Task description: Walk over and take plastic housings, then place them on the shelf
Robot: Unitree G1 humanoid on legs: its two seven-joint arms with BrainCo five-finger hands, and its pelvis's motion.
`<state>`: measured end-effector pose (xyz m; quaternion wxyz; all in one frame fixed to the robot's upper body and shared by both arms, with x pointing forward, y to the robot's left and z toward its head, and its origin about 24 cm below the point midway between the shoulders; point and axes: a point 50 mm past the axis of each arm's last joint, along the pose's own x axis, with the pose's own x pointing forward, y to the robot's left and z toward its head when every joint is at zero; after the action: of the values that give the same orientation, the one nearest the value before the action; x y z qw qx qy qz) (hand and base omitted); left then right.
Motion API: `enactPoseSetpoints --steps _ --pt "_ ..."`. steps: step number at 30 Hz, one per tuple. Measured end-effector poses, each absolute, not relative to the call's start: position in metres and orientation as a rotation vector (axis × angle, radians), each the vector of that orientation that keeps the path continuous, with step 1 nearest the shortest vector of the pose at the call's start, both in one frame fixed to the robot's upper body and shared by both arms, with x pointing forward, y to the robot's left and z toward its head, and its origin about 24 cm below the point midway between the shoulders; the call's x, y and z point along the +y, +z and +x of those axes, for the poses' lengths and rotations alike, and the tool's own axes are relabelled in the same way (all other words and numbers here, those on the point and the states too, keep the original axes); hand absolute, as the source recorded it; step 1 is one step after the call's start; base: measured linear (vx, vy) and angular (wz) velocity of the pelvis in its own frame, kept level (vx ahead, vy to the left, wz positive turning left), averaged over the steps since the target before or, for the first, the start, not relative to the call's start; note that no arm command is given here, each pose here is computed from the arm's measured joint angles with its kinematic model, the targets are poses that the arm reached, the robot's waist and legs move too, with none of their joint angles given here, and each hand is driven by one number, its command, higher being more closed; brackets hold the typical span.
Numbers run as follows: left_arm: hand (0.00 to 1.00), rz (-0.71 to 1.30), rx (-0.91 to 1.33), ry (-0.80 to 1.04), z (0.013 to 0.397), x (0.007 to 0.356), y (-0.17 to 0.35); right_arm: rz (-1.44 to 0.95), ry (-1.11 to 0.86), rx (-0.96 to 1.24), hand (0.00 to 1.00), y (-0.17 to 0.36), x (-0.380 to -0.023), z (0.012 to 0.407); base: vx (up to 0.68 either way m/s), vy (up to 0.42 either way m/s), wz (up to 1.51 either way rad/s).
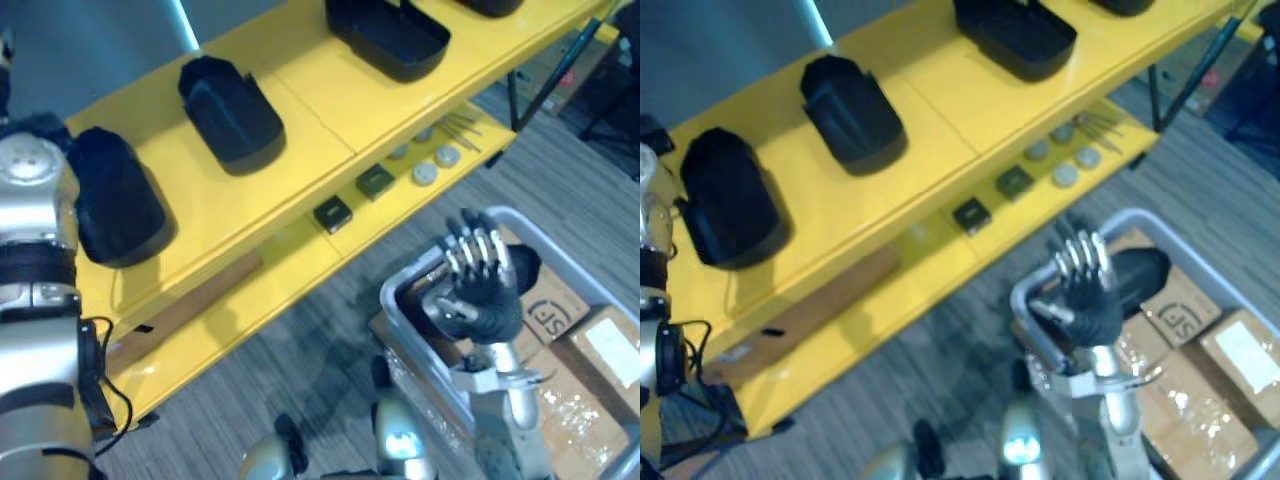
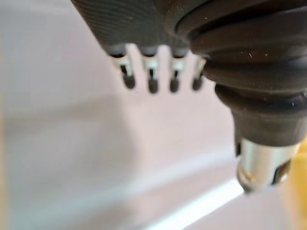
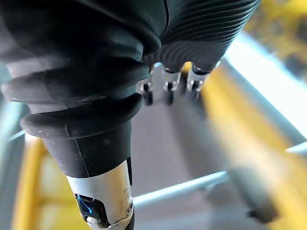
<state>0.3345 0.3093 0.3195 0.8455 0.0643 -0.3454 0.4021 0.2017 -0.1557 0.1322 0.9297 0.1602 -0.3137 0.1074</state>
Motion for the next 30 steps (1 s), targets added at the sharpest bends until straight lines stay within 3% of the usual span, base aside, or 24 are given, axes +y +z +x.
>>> enactPoseSetpoints --steps 4,8,12,15,16,20,23,30 --pt "0.00 0.088 -0.874 0.784 0.313 0.292 0.310 0.352 0.280 -0.689 0.00 0.146 -0.136 0.222 0.08 -0.007 0.42" --pt "0.00 0.099 -0.878 0.943 0.253 0.322 0.249 0.261 0.339 -0.566 0.00 0.131 -0.118 0.237 0.05 -0.024 0.63" --pt "0.00 0.149 -0.558 1.174 0.198 0.354 0.151 0.189 0.350 -0.429 0.00 0.107 -0.106 0.245 0.03 -0.032 0.63" --pt "0.00 0.106 -0.244 1.298 0.162 0.358 0.081 0.176 0.408 -0.383 0.00 0.099 -0.084 0.246 -0.03 -0.008 0.36" --pt "0.00 0.084 -0.131 1.330 0.149 0.356 0.057 0.186 0.431 -0.364 1.00 0.097 -0.074 0.248 -0.05 -0.006 0.43" --pt "0.00 0.047 0.332 1.372 0.089 0.331 -0.034 0.158 0.440 -0.280 1.00 0.084 -0.053 0.257 -0.01 0.008 0.21" --pt "0.00 0.019 0.653 1.236 0.051 0.295 -0.091 0.132 0.395 -0.237 1.00 0.076 -0.054 0.266 0.01 0.016 0.12" --pt "0.00 -0.064 0.804 1.013 0.044 0.258 -0.124 0.066 0.340 -0.203 1.00 0.068 -0.053 0.275 0.01 0.007 0.00"
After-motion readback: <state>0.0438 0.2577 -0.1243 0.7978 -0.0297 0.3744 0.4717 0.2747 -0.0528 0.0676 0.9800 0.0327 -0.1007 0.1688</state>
